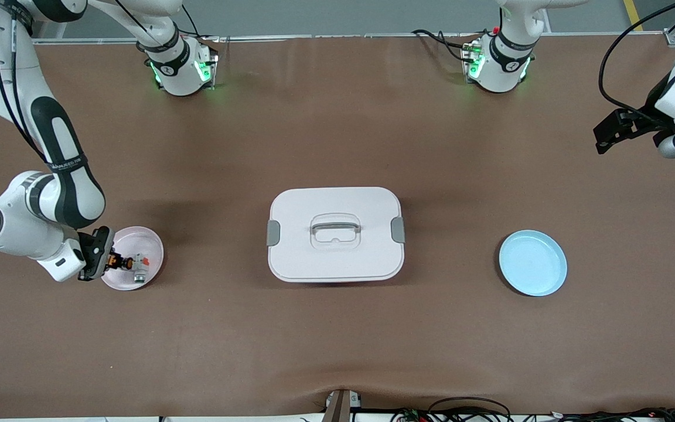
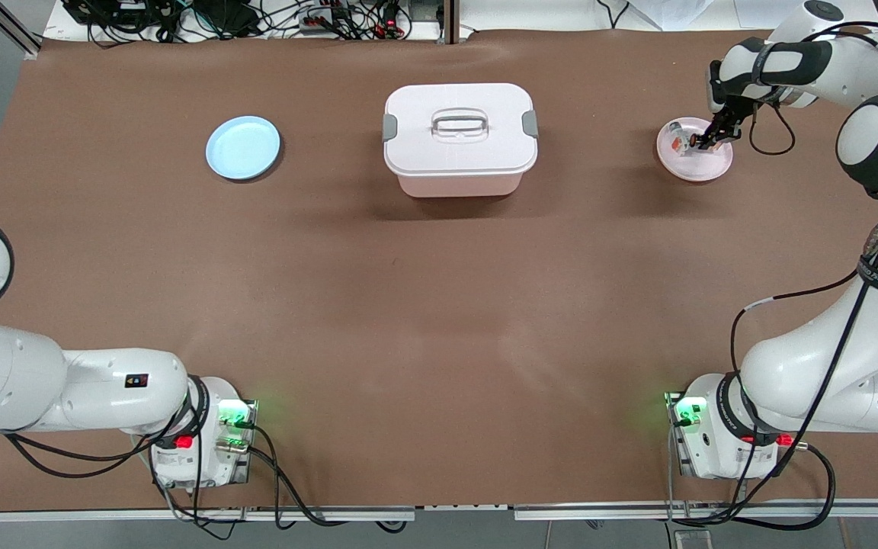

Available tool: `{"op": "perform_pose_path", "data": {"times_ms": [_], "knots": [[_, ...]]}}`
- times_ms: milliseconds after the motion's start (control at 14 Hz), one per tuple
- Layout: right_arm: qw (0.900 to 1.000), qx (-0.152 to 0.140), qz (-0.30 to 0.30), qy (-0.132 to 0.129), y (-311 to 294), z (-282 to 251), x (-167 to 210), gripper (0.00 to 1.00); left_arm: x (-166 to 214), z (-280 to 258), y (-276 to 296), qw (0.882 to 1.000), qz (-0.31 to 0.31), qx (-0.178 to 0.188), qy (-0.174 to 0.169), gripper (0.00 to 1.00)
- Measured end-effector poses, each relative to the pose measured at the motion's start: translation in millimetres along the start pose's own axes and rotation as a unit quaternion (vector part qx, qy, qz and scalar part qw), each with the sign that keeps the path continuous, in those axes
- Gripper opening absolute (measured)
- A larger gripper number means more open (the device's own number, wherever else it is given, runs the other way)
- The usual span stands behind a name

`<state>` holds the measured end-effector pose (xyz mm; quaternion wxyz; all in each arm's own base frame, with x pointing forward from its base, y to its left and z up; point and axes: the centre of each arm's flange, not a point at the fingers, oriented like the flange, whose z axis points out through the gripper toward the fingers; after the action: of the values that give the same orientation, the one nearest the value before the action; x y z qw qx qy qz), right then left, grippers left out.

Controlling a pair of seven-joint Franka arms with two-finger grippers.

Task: Transfer orange switch to right arm and place
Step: 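Lower the orange switch onto the white plate with the right gripper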

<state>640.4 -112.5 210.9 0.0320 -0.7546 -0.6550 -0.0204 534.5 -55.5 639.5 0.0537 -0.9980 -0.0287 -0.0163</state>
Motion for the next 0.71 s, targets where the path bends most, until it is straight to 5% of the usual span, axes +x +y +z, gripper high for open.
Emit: {"op": "perform_pose_path", "data": {"times_ms": [356,712], "knots": [[1.0,0.0,0.013,0.013,0,3,-2,0.32,1,0,5,1.0,0.009,-0.014,0.0,1.0],[0.999,0.001,0.039,0.033,-1,7,-7,0.77,10,14,2,1.0,0.008,-0.015,-0.009,1.0]]}}
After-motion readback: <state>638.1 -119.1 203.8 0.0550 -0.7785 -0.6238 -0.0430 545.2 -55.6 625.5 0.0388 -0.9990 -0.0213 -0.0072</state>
